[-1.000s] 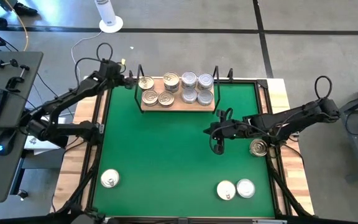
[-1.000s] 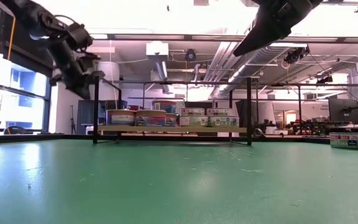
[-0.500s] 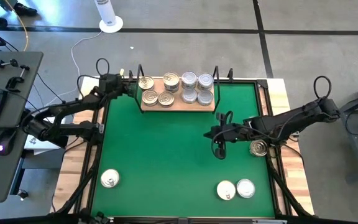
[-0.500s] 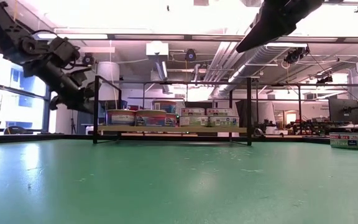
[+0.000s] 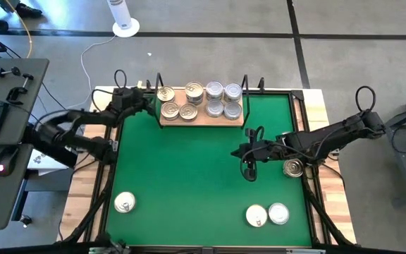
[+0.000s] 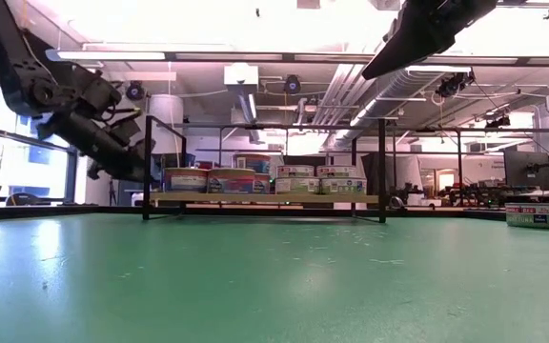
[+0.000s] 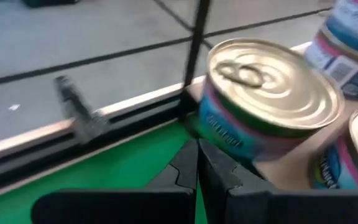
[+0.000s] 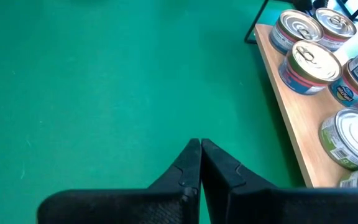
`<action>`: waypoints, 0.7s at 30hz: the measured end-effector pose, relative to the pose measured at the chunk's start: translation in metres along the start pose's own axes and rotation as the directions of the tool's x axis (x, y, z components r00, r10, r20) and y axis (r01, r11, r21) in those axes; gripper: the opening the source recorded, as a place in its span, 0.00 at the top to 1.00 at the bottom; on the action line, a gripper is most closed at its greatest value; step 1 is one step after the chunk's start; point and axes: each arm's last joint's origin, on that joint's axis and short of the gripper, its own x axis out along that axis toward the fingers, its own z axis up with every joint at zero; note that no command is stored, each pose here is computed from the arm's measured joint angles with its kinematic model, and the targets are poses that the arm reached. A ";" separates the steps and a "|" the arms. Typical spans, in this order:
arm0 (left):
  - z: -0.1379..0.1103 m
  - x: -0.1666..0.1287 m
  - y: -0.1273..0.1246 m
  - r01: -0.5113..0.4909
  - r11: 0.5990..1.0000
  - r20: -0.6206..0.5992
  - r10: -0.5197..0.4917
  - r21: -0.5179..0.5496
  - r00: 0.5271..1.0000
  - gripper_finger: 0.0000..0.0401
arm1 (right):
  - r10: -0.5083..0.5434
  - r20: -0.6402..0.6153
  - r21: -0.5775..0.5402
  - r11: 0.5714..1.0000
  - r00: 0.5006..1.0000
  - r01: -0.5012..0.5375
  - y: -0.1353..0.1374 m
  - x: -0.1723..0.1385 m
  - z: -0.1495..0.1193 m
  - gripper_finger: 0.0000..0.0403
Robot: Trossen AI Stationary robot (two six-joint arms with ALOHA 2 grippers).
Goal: Stack canned seafood by type on shelf
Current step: Adjust the tuna cans on the shelf
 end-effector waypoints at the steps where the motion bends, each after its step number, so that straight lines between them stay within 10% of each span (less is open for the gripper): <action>1: -0.001 0.003 0.000 0.017 1.000 0.011 -0.017 0.004 1.000 1.00 | 0.000 0.000 -0.007 1.000 1.000 0.000 0.000 0.000 0.000 1.00; 21: -0.001 0.056 -0.008 0.099 0.993 -0.017 -0.098 0.067 0.995 1.00 | 0.000 0.008 -0.001 1.000 1.000 0.000 0.000 0.000 0.001 1.00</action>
